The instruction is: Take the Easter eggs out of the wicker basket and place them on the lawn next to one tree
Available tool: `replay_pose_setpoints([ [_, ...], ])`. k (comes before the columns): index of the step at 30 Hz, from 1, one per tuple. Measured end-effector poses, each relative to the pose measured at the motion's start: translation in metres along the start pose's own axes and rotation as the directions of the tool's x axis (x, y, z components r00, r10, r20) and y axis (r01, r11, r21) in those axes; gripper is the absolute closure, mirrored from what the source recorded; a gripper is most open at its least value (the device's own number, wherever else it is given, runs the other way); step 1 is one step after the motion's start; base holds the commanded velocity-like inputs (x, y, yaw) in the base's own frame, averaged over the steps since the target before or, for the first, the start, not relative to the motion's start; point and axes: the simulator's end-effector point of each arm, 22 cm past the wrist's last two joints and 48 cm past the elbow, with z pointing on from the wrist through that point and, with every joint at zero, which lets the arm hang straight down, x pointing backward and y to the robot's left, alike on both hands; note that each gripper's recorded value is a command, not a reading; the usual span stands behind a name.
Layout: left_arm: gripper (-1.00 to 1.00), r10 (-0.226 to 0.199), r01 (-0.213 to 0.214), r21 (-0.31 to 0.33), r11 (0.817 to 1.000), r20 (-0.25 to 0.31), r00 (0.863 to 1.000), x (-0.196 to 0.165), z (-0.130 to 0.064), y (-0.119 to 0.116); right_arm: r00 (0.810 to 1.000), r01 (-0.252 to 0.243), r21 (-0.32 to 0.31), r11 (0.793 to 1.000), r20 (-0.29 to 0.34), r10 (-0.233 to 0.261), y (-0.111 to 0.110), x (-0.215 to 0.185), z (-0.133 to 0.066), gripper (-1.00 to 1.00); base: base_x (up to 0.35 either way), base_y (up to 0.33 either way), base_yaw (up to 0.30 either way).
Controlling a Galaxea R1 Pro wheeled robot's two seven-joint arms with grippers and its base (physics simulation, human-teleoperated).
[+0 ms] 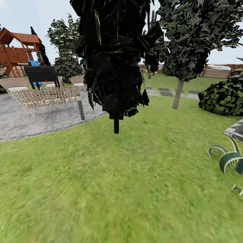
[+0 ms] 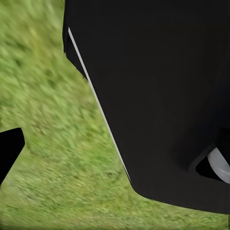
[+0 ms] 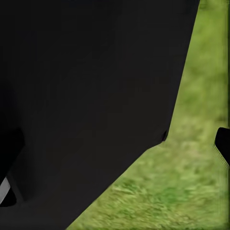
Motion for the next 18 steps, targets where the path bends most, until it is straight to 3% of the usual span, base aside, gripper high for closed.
replay_pose_setpoints([
  [18, -1.00, 0.000, 0.000, -0.001, 1.000, 0.000, 1.000, 0.0000, 0.0000, 0.0003, 1.000, 0.000, 0.000, 1.000, 0.000, 0.000, 0.0000, -0.0001, 0.0000, -1.00, 0.332, 0.000, 0.000],
])
